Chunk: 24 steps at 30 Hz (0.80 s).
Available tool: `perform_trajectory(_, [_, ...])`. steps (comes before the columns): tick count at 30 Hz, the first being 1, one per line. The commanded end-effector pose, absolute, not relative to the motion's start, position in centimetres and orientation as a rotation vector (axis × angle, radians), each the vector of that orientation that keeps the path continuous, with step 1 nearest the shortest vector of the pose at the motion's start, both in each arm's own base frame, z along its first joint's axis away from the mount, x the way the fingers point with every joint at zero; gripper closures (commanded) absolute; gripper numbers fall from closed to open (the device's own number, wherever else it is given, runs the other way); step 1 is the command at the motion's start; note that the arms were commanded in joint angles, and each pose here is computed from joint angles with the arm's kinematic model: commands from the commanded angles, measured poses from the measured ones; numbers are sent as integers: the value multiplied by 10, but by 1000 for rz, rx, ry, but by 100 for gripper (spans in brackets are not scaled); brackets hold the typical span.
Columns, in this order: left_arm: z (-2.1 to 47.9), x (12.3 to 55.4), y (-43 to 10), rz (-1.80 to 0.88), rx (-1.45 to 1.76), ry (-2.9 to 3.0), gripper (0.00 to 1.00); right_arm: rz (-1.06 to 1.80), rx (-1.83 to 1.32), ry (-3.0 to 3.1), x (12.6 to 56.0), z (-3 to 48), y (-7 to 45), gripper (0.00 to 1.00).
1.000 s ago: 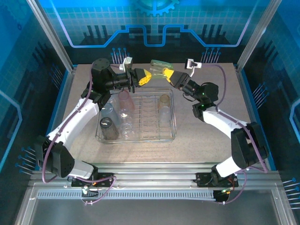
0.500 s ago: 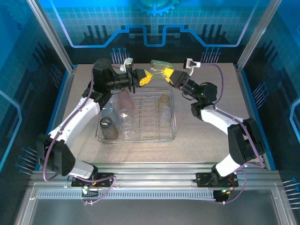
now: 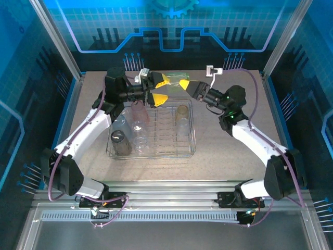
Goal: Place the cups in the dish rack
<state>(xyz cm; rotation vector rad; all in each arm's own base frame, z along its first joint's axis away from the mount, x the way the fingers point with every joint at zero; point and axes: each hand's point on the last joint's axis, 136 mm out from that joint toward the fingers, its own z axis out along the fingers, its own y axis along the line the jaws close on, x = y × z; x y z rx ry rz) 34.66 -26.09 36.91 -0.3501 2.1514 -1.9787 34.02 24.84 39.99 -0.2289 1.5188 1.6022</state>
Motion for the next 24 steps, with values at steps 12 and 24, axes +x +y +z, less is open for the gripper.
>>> perform_trajectory(12, [310, 328, -160, -1137, -536, 2394, 1, 1094, -375, 1896, 311, 359, 203, 59])
perform_trajectory(24, [298, 304, -83, -611, -486, 2376, 1, 722, -844, 2058, 267, 303, 219, 58])
